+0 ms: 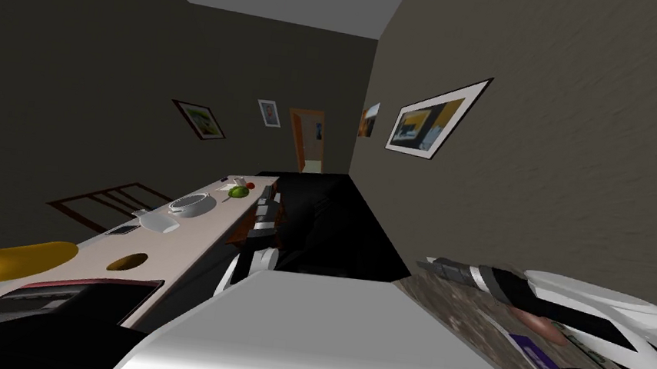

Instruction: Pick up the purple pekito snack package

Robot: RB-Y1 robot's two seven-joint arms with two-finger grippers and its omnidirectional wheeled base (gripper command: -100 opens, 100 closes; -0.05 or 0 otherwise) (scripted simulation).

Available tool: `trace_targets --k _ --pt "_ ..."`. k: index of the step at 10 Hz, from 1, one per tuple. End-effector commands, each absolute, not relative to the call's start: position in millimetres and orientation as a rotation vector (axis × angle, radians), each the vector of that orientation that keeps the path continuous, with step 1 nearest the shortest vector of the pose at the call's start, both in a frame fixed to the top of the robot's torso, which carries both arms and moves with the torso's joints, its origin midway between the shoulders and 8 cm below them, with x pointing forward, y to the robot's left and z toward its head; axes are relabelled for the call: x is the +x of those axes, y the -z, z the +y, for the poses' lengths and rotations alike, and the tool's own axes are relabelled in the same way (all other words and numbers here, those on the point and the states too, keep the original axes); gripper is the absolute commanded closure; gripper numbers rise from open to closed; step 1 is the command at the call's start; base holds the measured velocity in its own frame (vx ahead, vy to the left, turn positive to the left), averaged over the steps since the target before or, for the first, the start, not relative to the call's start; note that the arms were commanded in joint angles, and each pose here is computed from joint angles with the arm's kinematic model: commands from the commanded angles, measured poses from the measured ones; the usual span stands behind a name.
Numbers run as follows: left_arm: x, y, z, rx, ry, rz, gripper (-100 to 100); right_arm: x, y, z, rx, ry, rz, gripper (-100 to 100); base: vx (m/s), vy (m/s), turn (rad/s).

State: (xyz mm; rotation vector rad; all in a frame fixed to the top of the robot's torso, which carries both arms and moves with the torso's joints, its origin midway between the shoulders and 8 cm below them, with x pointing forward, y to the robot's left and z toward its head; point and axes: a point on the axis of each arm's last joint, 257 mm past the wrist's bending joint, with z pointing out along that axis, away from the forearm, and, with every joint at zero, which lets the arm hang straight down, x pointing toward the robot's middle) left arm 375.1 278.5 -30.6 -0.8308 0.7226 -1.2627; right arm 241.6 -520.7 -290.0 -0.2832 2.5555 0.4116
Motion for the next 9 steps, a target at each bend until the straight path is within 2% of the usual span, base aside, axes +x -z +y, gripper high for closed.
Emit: trace_targets --k 1,9 --pt "375.1 30.6 278.5 -0.831 1.263 0.723 0 221.2 295.0 -545.6 -0.289 -0.342 2.639 -100 0.006 -0.027 -0.063" --pt "375.1 30.6 278.5 -0.831 1.263 0.723 0 136.8 291.7 -634.6 -0.314 -0.089 2.918 -100 -0.013 -0.027 -0.061"
